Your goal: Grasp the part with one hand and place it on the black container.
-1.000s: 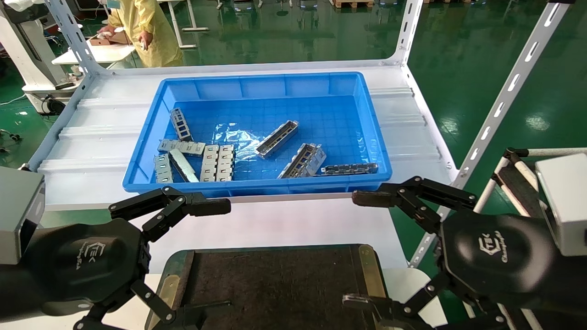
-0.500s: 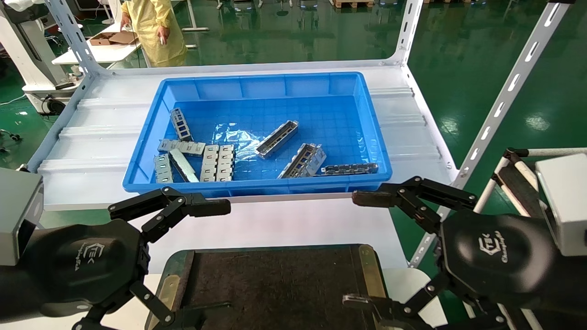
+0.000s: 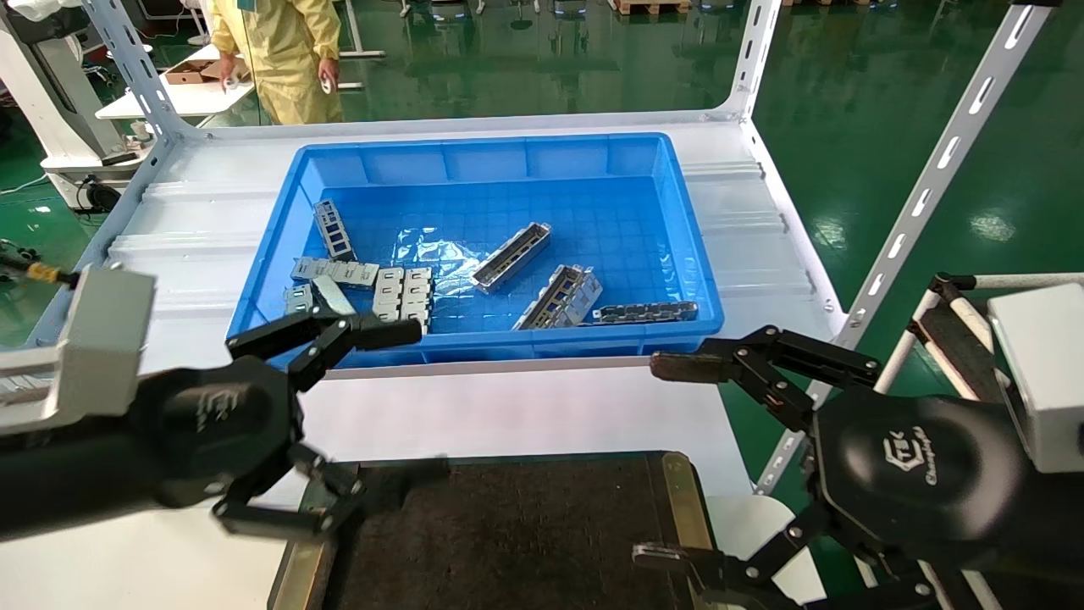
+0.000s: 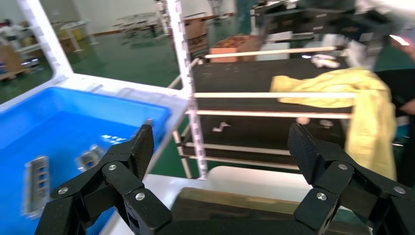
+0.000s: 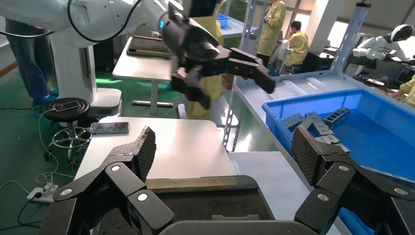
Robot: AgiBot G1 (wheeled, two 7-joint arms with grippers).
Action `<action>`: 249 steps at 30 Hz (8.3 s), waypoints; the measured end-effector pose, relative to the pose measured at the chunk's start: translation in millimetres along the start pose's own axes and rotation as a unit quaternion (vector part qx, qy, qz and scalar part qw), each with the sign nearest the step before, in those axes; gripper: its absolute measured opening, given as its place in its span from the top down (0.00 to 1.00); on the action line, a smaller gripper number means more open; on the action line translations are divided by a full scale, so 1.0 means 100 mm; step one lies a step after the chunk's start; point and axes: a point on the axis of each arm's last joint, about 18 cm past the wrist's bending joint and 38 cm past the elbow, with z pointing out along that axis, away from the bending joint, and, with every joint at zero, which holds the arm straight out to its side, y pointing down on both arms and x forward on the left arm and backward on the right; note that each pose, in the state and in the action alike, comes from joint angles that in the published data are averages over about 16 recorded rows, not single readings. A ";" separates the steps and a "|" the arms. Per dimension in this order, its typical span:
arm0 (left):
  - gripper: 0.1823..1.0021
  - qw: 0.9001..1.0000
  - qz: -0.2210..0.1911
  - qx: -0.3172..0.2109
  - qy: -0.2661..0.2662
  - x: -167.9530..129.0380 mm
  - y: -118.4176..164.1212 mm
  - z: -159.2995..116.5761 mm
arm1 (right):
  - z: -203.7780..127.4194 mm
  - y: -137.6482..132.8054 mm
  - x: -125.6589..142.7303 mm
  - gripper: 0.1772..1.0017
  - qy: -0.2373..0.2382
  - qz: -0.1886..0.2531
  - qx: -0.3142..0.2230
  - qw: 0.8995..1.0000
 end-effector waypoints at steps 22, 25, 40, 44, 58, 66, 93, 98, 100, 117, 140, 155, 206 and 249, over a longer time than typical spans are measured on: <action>0.00 0.986 -0.004 -0.043 -0.163 -1.15 0.36 0.95 | 0.00 0.00 0.00 0.00 0.000 0.000 0.000 1.000; 0.00 0.982 -0.007 -0.052 -0.184 -1.32 0.42 1.11 | 0.00 0.00 0.00 0.00 0.000 0.000 0.000 1.000; 0.00 0.960 -0.020 -0.111 -0.256 -1.82 0.70 1.67 | 0.00 0.00 0.00 0.00 0.000 0.000 0.000 1.000; 0.00 0.956 -0.024 -0.121 -0.267 -1.87 0.75 1.73 | 0.00 0.00 0.00 0.00 0.000 0.000 0.000 1.000; 0.00 0.948 -0.040 -0.141 -0.284 -1.89 0.90 1.81 | 0.00 0.00 0.00 0.00 0.000 0.000 0.000 1.000; 0.01 0.946 -0.049 -0.148 -0.284 -1.85 0.99 1.84 | 0.00 0.00 0.00 0.02 0.000 0.000 0.000 1.000; 0.54 0.943 -0.062 -0.157 -0.287 -1.79 1.09 1.89 | 0.00 0.00 0.00 0.54 0.000 0.000 0.000 1.000; 0.66 0.943 -0.064 -0.154 -0.287 -1.80 1.08 1.89 | 0.00 0.00 0.00 0.67 0.000 0.000 0.000 1.000; 0.70 0.944 -0.064 -0.152 -0.286 -1.80 1.06 1.89 | 0.00 0.00 0.00 0.72 0.000 0.000 0.000 1.000; 0.79 0.971 -0.044 -0.081 -0.222 -1.77 0.58 1.79 | 0.00 0.00 0.00 0.97 0.000 0.000 0.000 1.000; 0.79 0.996 -0.074 -0.009 -0.043 -0.97 0.55 1.12 | 0.00 0.00 0.00 0.98 0.000 0.000 0.000 1.000; 0.79 0.978 -0.202 -0.054 -0.027 0.11 1.36 1.08 | 0.00 0.00 0.00 0.98 0.000 0.000 0.000 1.000; 0.79 0.800 -0.447 -0.085 -0.390 0.76 3.23 2.13 | 0.00 0.00 0.00 0.98 0.000 0.000 0.000 1.000; 0.30 0.839 -0.415 -0.081 -0.343 0.61 2.95 2.04 | 0.00 0.00 0.00 0.40 0.000 0.000 0.000 1.000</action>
